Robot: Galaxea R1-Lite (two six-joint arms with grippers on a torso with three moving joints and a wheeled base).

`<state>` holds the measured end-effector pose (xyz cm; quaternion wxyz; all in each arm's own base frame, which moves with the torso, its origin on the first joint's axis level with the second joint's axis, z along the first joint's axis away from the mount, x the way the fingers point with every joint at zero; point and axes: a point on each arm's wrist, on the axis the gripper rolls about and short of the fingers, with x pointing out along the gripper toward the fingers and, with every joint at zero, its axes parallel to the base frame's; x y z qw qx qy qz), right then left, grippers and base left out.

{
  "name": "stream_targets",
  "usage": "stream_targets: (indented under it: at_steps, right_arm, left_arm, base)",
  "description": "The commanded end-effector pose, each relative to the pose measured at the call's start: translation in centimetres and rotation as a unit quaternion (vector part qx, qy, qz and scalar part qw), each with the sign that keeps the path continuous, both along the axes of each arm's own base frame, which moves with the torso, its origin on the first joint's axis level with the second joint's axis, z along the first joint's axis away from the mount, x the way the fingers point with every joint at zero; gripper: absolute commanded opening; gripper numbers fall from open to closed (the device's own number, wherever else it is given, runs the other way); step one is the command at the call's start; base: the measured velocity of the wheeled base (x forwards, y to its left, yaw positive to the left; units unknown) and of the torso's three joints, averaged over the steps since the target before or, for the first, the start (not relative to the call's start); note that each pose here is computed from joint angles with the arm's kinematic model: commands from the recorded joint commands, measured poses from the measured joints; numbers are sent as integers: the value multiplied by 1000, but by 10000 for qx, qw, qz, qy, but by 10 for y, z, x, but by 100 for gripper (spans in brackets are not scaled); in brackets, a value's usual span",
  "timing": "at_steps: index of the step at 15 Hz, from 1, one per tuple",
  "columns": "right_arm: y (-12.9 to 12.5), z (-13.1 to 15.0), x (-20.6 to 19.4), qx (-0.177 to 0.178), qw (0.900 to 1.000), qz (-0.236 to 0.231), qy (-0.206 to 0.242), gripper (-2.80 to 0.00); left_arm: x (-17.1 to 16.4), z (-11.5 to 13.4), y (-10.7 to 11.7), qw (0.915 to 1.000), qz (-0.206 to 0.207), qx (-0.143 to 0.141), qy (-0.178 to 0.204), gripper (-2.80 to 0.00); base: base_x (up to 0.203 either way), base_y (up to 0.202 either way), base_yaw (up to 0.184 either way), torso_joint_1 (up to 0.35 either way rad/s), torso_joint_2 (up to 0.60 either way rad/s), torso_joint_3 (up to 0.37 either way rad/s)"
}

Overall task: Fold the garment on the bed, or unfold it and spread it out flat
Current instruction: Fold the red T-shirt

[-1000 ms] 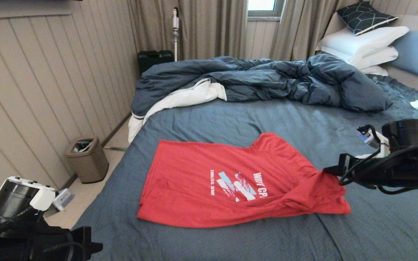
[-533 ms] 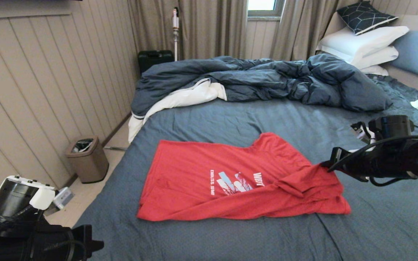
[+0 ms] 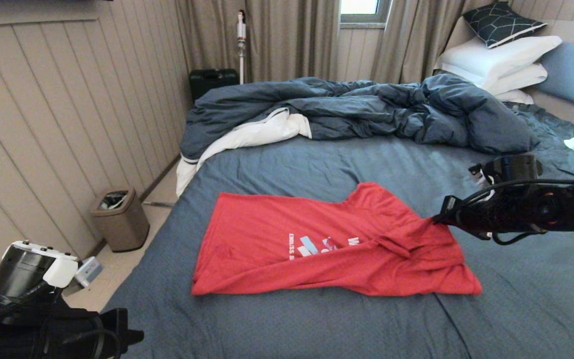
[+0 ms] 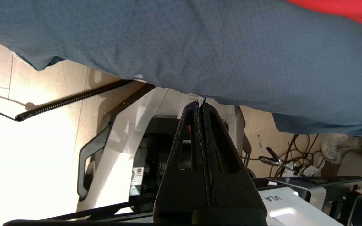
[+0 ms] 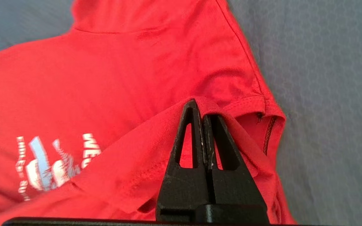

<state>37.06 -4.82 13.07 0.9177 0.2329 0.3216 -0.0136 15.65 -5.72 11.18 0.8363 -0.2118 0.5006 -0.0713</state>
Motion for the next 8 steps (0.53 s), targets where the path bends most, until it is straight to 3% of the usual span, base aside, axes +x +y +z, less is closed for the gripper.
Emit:
stream_targets:
  at_steps: [1,8]
  right_arm:
    - [2,-10,4,16,9999,39,135,-280]
    - [3,3,-2,-22,10000,30,-29,-280]
  left_arm:
    - [0,0,0,10000,12,-7,18,-280]
    - [0,0,0,10000,8,-12,20,-280]
  base:
    - [0,0,0,0,0,0]
    - [0,0,0,0,0,0]
